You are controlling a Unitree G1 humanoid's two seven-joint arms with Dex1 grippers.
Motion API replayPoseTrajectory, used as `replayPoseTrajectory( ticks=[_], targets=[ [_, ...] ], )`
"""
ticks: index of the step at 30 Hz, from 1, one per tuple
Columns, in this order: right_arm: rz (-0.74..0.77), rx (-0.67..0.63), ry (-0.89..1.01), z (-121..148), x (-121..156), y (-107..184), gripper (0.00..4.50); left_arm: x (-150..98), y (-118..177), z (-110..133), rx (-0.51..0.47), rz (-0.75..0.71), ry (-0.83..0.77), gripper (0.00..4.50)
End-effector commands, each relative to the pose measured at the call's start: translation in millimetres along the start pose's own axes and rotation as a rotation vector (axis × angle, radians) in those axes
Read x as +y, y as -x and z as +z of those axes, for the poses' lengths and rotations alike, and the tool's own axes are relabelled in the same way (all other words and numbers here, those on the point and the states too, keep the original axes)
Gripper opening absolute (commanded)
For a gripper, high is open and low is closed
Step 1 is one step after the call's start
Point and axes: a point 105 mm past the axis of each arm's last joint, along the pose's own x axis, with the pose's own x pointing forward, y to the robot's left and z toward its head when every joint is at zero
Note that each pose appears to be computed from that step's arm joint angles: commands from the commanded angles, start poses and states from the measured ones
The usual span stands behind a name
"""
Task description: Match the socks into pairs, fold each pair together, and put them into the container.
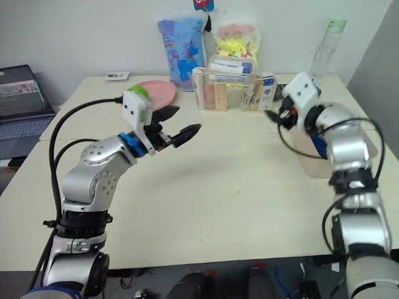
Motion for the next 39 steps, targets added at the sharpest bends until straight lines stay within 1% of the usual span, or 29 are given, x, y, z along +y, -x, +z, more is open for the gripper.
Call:
replayPoseTrajectory(
  ticks=[1,2,4,6,9,11,14,17,19,21,26,34,39],
  targets=[
    [-0.077,-0.116,-0.088,19.0,17.2,11.0,4.46,5.1,20.4,1.3,-0.026,0.083,-0.022,4.50],
    [-0.084,-0.118,-0.156,9.2,32.4,11.9,4.46,3.0,29.8,-10.4,0.001,0.107,-0.005,4.50],
    [-0.092,-0.083,-0.201,-14.7,59.1,16.5,4.46,-1.9,46.8,-31.4,0.037,0.163,0.041,4.50],
    [-0.093,-0.050,-0.218,-30.7,76.3,20.8,4.46,-5.4,57.9,-44.8,0.061,0.201,0.077,4.50],
    [-0.074,0.021,-0.210,-61.7,104.1,29.6,4.46,-8.9,79.9,-73.0,0.110,0.288,0.101,4.50],
    [-0.076,0.050,-0.207,-73.1,112.1,34.3,4.46,-7.8,90.1,-80.5,0.118,0.340,0.097,4.50],
    [-0.110,0.054,-0.220,-79.0,117.2,38.4,4.46,-4.8,106.1,-94.3,0.157,0.420,0.080,4.50],
    [-0.106,0.053,-0.217,-82.1,125.4,37.5,4.46,-6.9,114.6,-100.4,0.169,0.439,0.075,4.50],
    [-0.116,0.058,-0.230,-86.2,129.1,35.0,4.46,-8.0,118.8,-108.5,0.210,0.451,0.061,4.50],
    [-0.123,0.059,-0.234,-87.5,130.3,33.9,4.46,-7.9,120.7,-112.0,0.228,0.461,0.057,4.50],
    [-0.129,0.046,-0.245,-83.9,130.6,31.6,4.46,-6.1,114.3,-110.0,0.224,0.473,0.027,4.50],
    [-0.128,0.049,-0.253,-84.9,132.2,34.6,4.46,-7.2,114.6,-110.4,0.220,0.470,0.030,4.50],
    [-0.136,0.044,-0.256,-82.8,128.0,33.1,4.46,-8.2,113.5,-109.3,0.213,0.470,0.027,4.50]
  ],
)
